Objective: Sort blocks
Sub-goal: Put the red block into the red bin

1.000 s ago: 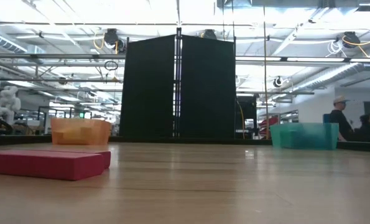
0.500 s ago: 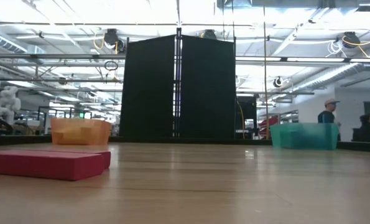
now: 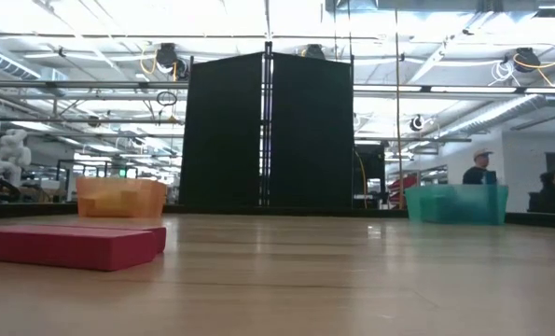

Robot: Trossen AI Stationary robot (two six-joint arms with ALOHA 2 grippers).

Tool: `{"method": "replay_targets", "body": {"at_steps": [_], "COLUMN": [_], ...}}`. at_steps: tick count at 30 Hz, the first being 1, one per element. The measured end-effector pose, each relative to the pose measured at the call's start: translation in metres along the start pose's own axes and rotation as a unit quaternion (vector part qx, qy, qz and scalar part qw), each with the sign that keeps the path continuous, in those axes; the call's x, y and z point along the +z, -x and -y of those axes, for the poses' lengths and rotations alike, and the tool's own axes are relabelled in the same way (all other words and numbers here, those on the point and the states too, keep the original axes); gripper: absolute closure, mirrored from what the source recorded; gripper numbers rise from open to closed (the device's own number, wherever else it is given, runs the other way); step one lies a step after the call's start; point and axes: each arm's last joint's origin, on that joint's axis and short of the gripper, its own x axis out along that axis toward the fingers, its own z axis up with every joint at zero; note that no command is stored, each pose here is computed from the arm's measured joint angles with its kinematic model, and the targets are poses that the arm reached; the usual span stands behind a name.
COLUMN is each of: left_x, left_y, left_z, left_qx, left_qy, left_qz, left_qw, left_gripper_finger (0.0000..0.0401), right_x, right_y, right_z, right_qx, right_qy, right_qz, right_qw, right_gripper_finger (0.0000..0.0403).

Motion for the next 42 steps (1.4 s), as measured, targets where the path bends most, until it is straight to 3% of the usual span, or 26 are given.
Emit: {"method": "replay_targets", "body": {"at_steps": [4,10,14,21,25,30,32,38,42], "left_x": [-0.006,-0.007,-0.007,-0.006,-0.006,-0.006,-0.006,-0.006,-0.006], "left_y": [-0.002,-0.003,-0.003,-0.003,-0.003,-0.003,-0.003,-0.003,-0.003], "left_z": [-0.002,-0.001,-0.001,-0.001,-0.001,-0.001,-0.001,-0.001,-0.001], "left_qx": [0.012,0.014,0.015,0.015,0.015,0.015,0.015,0.015,0.015], "left_qy": [0.01,0.009,0.005,0.014,0.023,0.032,0.032,0.032,0.032], "left_qz": [-0.027,-0.031,-0.03,-0.03,-0.029,-0.029,-0.029,-0.029,-0.029], "left_qw": [1.0,0.999,0.999,0.999,0.999,0.999,0.999,0.999,0.999], "left_gripper_finger": [0.0157,0.0157,0.0157,0.0157,0.0157,0.0157,0.0157,0.0157,0.0157], "right_x": [-0.028,-0.054,-0.064,-0.083,-0.086,-0.087,-0.087,-0.087,-0.087], "right_y": [-0.013,-0.042,-0.068,-0.108,-0.12,-0.122,-0.121,-0.122,-0.122], "right_z": [-0.005,-0.008,0.002,0.04,0.054,0.063,0.062,0.058,0.053], "right_qx": [-0.087,-0.156,-0.162,-0.182,-0.16,-0.171,-0.166,-0.148,-0.12], "right_qy": [-0.001,-0.003,-0.03,-0.128,-0.173,-0.222,-0.224,-0.228,-0.229], "right_qz": [-0.103,-0.145,-0.149,-0.171,-0.151,-0.141,-0.141,-0.146,-0.153], "right_qw": [0.991,0.977,0.975,0.96,0.96,0.95,0.95,0.951,0.954], "right_gripper_finger": [0.0334,0.0334,0.0334,0.0334,0.0334,0.0333,0.0309,0.0185,0.0155]}}
